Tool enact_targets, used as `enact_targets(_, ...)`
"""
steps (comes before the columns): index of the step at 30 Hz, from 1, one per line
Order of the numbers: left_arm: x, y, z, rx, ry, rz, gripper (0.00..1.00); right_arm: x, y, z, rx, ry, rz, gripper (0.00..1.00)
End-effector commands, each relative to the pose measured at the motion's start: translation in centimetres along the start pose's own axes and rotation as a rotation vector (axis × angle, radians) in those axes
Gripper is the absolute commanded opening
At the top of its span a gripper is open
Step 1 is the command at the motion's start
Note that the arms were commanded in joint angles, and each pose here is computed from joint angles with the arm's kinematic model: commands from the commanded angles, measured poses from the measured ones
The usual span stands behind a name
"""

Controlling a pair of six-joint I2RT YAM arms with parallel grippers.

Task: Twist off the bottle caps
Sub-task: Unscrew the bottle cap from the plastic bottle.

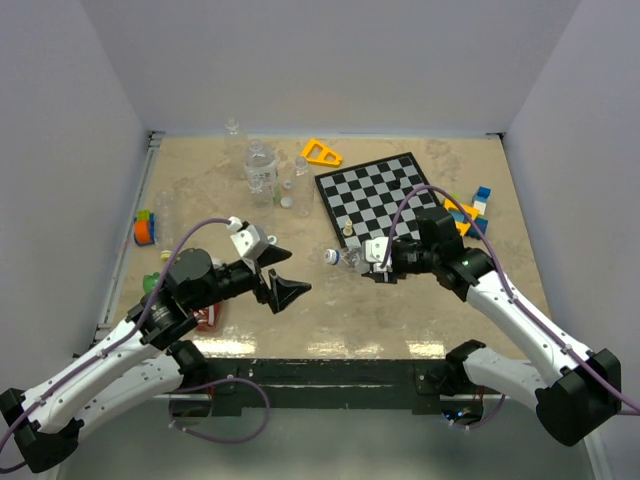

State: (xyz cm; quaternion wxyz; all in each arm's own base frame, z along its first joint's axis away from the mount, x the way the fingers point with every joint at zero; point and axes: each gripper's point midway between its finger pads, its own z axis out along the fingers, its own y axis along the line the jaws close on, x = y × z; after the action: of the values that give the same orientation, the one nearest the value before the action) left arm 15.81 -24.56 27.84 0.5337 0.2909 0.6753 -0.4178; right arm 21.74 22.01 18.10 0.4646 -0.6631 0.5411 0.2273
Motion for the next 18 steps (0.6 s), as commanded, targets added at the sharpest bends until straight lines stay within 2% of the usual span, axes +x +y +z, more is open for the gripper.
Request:
enact_targets(1, -0.6, -1.2, -0.3, 0.103, -0.010, 0.192, 0.92, -0.6, 0.6, -0.2, -0.025, -0.032, -0.050, 0.16)
enact_targets(8, 0.8, -2.2, 0.7, 0.253, -0.028, 0.430, 0.87, -0.6, 1.4, -0.1, -0.057, -0.049, -0.081, 0.15)
enact_targets(9, 0.0, -2.6, 1.0, 0.277, -0.070, 0.469, 0.86, -0.6, 1.5, -0.1, -0.063, -0.051, -0.087, 0.15)
enact_targets(12, -0.1, -2.8, 1.8, 0.310, -0.094, 0.516, 0.80, -0.6, 1.7, -0.1, -0.068, -0.054, -0.091, 0.15)
enact_targets(18, -0.1, -2.5, 4.2, 0.332, -0.066, 0.519, 0.68, -0.6, 1.9, -0.1, -0.076, -0.058, -0.096, 0.15)
